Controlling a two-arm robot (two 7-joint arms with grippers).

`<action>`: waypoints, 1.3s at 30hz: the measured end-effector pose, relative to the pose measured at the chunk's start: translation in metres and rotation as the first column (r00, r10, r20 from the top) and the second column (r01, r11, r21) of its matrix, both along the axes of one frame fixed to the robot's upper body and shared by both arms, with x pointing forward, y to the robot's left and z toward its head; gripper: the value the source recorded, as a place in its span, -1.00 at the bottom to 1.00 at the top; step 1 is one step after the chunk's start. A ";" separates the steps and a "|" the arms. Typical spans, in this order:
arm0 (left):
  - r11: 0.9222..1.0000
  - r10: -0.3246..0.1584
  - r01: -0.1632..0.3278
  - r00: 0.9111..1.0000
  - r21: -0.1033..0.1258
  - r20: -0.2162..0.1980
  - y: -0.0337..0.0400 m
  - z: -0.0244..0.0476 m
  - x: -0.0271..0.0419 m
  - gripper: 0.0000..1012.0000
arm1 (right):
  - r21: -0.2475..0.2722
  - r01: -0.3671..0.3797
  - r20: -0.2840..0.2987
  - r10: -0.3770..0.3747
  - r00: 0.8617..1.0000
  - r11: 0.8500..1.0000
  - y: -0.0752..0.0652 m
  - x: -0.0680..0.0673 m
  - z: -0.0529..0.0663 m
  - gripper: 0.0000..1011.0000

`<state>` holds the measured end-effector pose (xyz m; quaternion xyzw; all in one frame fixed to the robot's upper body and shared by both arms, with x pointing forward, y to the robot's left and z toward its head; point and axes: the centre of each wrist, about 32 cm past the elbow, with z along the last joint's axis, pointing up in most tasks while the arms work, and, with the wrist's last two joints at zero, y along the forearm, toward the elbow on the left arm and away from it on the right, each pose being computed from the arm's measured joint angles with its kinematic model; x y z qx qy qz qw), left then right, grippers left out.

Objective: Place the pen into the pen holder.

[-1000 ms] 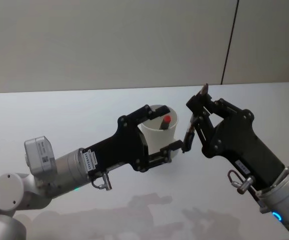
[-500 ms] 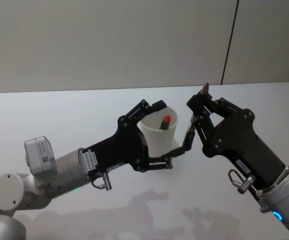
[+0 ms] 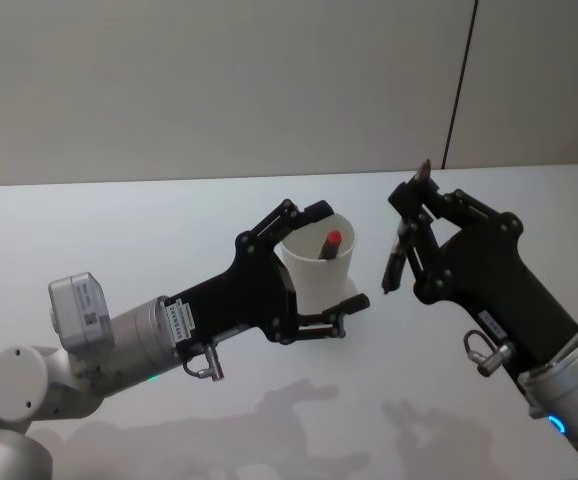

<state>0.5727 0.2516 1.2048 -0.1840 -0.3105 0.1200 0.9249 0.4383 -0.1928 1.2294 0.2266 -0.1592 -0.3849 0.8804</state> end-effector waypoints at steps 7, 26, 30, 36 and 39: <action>1.000 0.000 0.000 1.000 0.000 0.000 0.0000 0.0000 0.0000 0.98 | -0.021 0.085 0.015 -0.085 0.996 0.996 0.001 0.002 0.000 -0.72; 1.000 0.000 0.000 1.000 0.000 0.000 0.0000 0.0000 0.0000 0.98 | -0.020 0.319 0.057 -0.318 0.946 0.947 0.015 0.034 -0.008 -0.72; 1.000 0.000 0.000 1.000 0.000 0.000 -0.0001 0.0000 0.0000 0.98 | -0.015 0.335 0.057 -0.334 0.941 0.942 0.021 0.046 -0.012 -0.72; 1.000 0.000 0.000 1.000 0.000 0.000 -0.0001 0.0000 0.0000 0.97 | -0.013 0.335 0.050 -0.334 0.941 0.942 0.028 0.058 -0.015 -0.72; 1.000 0.000 0.000 1.000 0.000 0.000 0.0000 0.0000 0.0000 0.98 | -0.013 0.326 0.044 -0.325 0.945 0.945 0.033 0.064 -0.017 -0.72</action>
